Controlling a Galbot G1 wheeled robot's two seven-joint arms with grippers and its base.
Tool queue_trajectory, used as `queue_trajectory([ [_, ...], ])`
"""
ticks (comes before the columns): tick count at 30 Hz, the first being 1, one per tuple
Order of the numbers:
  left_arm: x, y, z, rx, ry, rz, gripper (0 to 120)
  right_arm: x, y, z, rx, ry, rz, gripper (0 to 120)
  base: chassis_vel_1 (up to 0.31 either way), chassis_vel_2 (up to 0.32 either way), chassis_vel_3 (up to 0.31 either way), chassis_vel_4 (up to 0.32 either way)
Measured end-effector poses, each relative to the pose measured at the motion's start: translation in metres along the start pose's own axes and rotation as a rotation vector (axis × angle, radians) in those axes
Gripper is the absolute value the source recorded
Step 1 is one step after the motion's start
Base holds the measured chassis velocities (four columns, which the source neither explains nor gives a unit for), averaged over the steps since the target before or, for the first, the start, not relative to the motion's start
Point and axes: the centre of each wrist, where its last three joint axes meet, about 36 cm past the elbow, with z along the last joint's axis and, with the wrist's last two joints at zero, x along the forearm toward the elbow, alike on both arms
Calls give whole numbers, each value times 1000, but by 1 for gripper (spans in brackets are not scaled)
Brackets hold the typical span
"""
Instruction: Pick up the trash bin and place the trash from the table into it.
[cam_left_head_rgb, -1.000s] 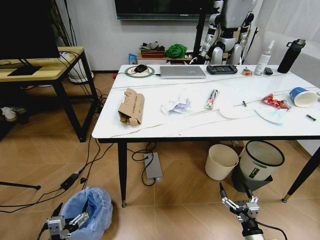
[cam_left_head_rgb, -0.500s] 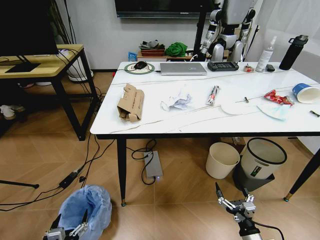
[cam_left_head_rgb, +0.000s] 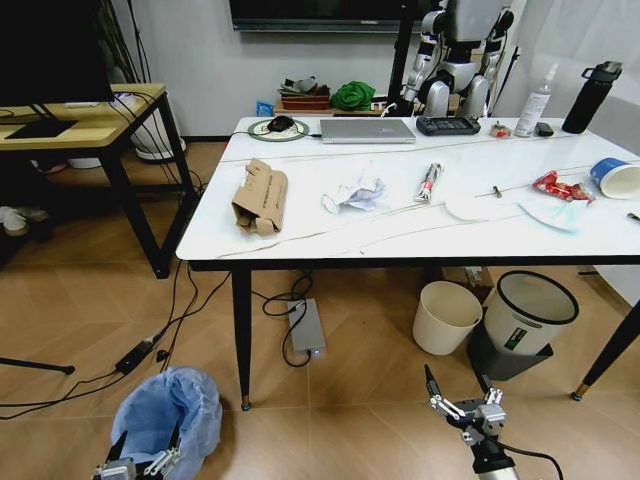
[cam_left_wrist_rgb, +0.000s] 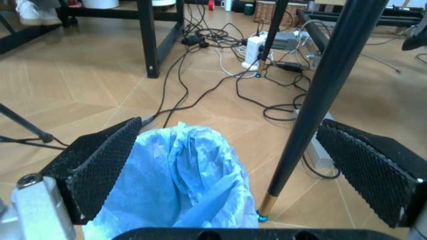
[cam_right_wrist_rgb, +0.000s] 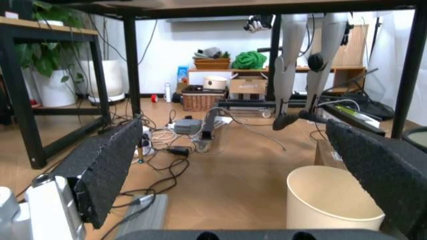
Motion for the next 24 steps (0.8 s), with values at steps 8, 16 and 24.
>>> queue_trajectory([
  [8,-10,9,-5,-9,10,15,100,2,-1,5,0,11,23,100,0,0,0,0],
  [16,-20,23,-13,-59,16,58,100,6,-1,8,3,16,47,100,0,0,0,0],
  [24,-23,47,-14,-117,37,67,100,10,2,9,1,12,71,100,0,0,0,0],
])
